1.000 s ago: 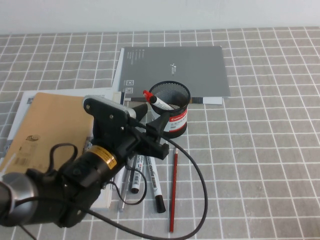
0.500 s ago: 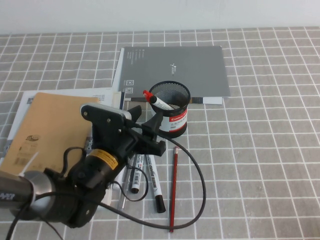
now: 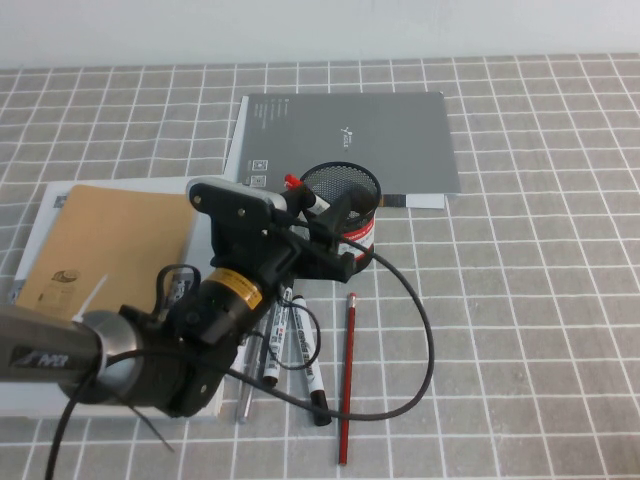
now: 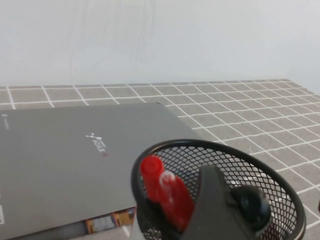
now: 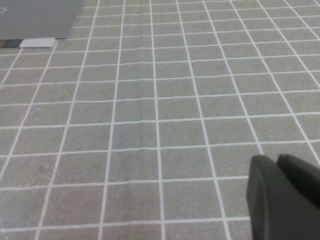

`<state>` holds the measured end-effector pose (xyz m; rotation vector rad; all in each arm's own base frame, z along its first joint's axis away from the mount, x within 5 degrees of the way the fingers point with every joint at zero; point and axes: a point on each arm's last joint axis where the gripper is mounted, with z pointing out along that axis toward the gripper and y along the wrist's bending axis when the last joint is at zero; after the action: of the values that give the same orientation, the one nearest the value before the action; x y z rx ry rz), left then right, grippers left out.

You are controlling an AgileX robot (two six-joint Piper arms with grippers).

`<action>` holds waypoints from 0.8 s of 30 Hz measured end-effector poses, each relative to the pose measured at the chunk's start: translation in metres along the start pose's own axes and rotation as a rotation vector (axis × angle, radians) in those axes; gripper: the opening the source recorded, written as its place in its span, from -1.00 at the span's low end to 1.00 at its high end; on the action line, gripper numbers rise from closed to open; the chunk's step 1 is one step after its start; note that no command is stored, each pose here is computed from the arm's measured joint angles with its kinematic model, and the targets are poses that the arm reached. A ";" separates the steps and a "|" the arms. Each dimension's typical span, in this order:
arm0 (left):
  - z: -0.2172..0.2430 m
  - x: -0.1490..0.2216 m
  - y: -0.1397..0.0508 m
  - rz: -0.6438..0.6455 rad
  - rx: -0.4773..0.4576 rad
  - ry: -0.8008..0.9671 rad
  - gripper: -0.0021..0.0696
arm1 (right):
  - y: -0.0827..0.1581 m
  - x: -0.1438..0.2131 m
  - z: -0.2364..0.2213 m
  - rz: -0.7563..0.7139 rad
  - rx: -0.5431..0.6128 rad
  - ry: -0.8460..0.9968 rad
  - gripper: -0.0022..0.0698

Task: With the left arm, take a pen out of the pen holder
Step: 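Take a marker out of the pen holder and lay it on the table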

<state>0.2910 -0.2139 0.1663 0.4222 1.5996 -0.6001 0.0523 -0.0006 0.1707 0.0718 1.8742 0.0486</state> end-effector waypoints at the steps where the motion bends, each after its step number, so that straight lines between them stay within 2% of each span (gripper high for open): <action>1: 0.002 0.000 0.000 -0.002 0.003 0.001 0.12 | 0.000 0.000 0.000 0.000 0.000 0.000 -0.97; 9: 0.015 -0.001 -0.001 -0.005 0.007 0.005 0.09 | 0.000 0.000 0.000 0.000 0.000 0.000 -0.97; 13: 0.016 -0.001 -0.001 -0.006 0.009 0.010 -0.16 | 0.000 0.000 0.000 0.000 0.000 0.000 -0.97; 18: 0.016 -0.001 -0.001 -0.005 0.011 0.014 -0.64 | 0.000 0.000 0.000 0.000 0.000 0.000 -0.97; 24: 0.016 -0.001 -0.001 -0.004 0.014 0.008 -0.64 | 0.000 0.000 0.000 0.000 0.000 0.000 -0.97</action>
<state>0.3031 -0.2243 0.1668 0.4324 1.6047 -0.6133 0.0523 -0.0006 0.1707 0.0718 1.8742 0.0486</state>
